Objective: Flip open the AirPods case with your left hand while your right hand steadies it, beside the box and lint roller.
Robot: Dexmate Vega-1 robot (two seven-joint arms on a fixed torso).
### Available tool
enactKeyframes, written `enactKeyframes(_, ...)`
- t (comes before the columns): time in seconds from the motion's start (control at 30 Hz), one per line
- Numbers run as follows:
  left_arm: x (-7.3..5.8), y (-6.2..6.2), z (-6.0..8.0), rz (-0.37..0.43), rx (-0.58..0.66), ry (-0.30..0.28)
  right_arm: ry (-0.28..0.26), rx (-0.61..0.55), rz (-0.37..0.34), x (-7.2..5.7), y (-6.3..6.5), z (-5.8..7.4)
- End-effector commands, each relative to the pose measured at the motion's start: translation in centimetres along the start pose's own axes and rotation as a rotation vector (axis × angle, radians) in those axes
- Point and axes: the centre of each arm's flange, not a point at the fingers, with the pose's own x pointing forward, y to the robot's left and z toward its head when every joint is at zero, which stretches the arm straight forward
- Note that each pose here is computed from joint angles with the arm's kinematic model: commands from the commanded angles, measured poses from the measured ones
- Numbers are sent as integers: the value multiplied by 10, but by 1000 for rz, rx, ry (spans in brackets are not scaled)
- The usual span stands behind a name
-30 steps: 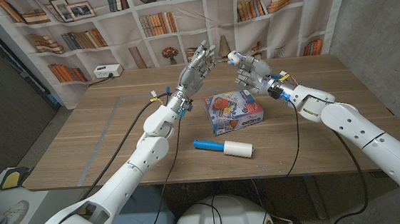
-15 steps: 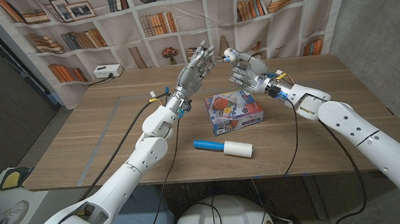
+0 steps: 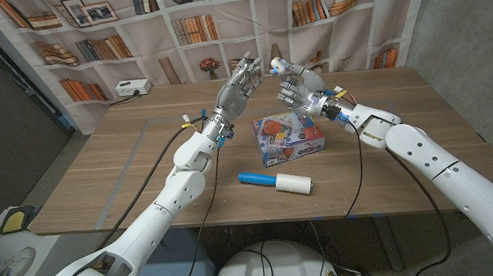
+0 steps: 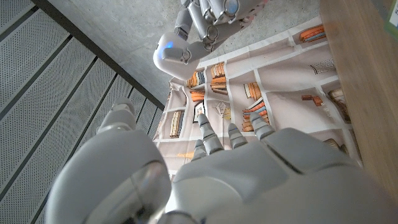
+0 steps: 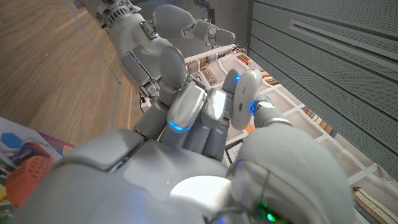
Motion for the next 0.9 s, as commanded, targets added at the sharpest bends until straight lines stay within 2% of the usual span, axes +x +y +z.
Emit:
enactKeyframes(0.03,-5,7,7,34,-9,-33,-35,66,34,8,7,-4)
enactKeyframes(0.27,-9,10,13,54,0,-49,-39,112,54,12,12,-10)
enactKeyframes(0.5,-11,10,10,61,-4,-46,-30,157,73,16,18,-18)
enactKeyframes(0.63,-12,11,9,63,-4,-46,-43,211,93,18,24,-26)
enactKeyframes(0.9,-12,11,8,66,0,-38,-57,249,134,22,34,-30)
